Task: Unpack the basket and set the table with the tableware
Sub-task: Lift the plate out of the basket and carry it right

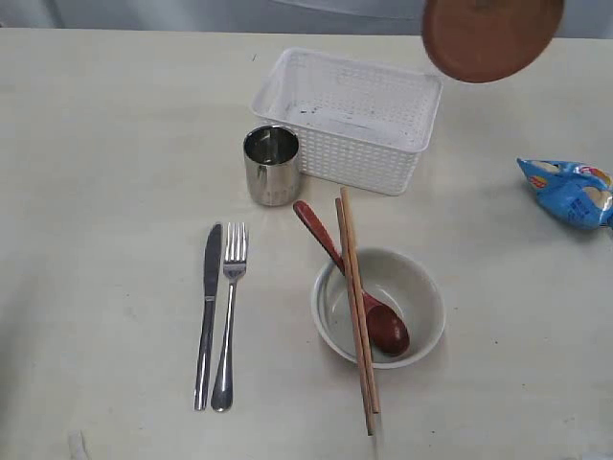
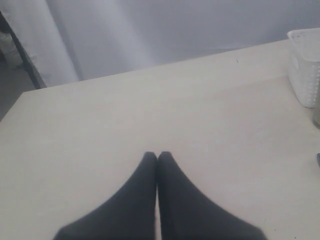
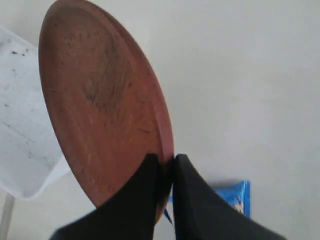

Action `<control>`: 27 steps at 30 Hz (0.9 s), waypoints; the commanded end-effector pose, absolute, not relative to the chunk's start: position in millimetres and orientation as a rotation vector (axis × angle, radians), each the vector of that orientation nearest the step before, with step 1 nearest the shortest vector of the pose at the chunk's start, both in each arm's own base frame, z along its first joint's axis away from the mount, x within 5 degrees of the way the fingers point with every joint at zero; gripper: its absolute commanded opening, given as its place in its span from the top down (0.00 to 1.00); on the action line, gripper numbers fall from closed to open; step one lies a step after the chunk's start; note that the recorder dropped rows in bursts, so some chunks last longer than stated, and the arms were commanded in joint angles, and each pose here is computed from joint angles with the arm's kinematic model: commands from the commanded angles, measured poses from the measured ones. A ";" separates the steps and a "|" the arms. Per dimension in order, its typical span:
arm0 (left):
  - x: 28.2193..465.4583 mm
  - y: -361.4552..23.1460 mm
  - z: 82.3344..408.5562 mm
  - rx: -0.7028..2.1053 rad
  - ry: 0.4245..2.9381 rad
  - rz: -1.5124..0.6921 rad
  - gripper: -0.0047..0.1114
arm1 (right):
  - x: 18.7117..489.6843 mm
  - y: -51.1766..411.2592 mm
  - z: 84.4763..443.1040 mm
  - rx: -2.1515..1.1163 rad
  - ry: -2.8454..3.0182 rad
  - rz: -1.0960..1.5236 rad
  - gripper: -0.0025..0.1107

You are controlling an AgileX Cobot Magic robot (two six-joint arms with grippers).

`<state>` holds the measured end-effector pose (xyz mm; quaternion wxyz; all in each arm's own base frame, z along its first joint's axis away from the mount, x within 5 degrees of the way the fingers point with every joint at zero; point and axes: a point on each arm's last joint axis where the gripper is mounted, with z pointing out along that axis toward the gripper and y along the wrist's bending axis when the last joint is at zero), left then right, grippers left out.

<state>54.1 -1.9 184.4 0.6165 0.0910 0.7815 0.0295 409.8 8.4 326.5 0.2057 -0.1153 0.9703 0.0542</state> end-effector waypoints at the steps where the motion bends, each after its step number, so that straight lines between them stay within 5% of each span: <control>1: 54.1 -2.4 184.6 0.211 1.788 0.060 0.96 | 385.1 -12.7 322.0 -0.201 2.769 0.161 0.98; 13: 54.1 -2.4 184.6 0.211 1.788 0.060 0.96 | 361.8 -16.7 256.4 -0.101 2.977 0.228 0.98; 27: 54.1 -2.4 184.6 0.211 1.788 0.060 0.96 | 407.7 22.2 206.2 0.024 2.766 0.606 0.98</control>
